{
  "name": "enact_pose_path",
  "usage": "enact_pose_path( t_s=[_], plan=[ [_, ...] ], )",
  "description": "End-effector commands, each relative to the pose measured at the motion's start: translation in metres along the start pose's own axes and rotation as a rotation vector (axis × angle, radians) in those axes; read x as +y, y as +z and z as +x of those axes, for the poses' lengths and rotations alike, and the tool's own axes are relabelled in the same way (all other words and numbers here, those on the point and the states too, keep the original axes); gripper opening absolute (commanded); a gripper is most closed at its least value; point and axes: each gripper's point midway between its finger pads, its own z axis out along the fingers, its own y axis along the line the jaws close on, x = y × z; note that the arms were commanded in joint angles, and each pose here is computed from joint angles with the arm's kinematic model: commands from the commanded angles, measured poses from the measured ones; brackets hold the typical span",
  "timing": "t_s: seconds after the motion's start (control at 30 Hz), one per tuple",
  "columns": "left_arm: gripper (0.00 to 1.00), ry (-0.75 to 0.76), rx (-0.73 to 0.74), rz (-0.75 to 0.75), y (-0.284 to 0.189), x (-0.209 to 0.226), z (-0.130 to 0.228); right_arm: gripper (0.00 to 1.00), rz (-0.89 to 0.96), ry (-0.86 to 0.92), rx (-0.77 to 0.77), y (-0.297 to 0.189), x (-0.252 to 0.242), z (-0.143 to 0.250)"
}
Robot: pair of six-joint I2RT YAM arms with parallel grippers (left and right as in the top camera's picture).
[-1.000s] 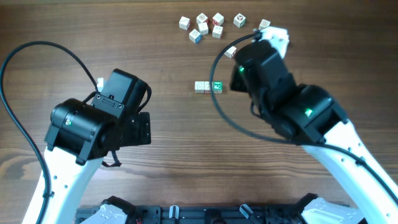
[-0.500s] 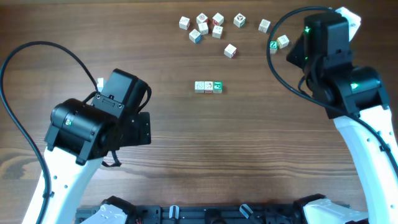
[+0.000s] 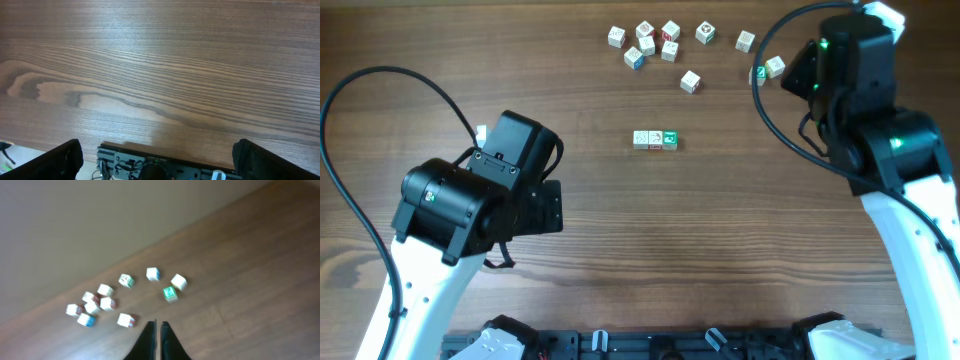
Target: Form a horizontal line
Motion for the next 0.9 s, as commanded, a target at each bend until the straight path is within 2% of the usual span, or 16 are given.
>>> enact_pose_path(
  t_s=[0.0, 0.03, 0.1, 0.17, 0.33, 0.43, 0.53, 0.63, 0.87],
  plan=[
    [1.0, -0.007, -0.009, -0.006, -0.001, 0.003, 0.0, 0.31, -0.083, 0.055, -0.146, -0.053, -0.003, -0.04],
    [1.0, -0.007, -0.009, -0.006, -0.001, 0.003, 0.0, 0.39, -0.086, 0.072, -0.186, -0.069, -0.009, -0.049],
    [1.0, -0.007, -0.009, -0.006, -0.001, 0.003, 0.0, 0.61, -0.085, 0.095, -0.239, -0.092, -0.02, -0.058],
    [1.0, -0.007, -0.009, -0.006, -0.001, 0.003, 0.0, 1.0, -0.088, 0.114, -0.276, -0.116, -0.033, -0.063],
    [1.0, -0.007, -0.009, -0.006, -0.001, 0.003, 0.0, 1.0, -0.054, 0.085, -0.223, -0.133, -0.054, -0.044],
    [1.0, -0.007, -0.009, -0.006, -0.001, 0.003, 0.0, 1.0, -0.007, 0.048, -0.153, -0.127, -0.062, -0.026],
    [1.0, -0.007, -0.009, -0.006, -0.001, 0.003, 0.0, 1.0, 0.104, 0.017, -0.148, -0.119, -0.078, -0.023],
    [1.0, -0.007, -0.009, -0.006, -0.001, 0.003, 0.0, 1.0, 0.112, -0.008, -0.13, -0.119, -0.077, -0.017],
    [1.0, -0.007, -0.009, -0.006, -0.001, 0.003, 0.0, 1.0, 0.061, 0.081, -0.264, -0.151, -0.098, -0.024]
  ],
)
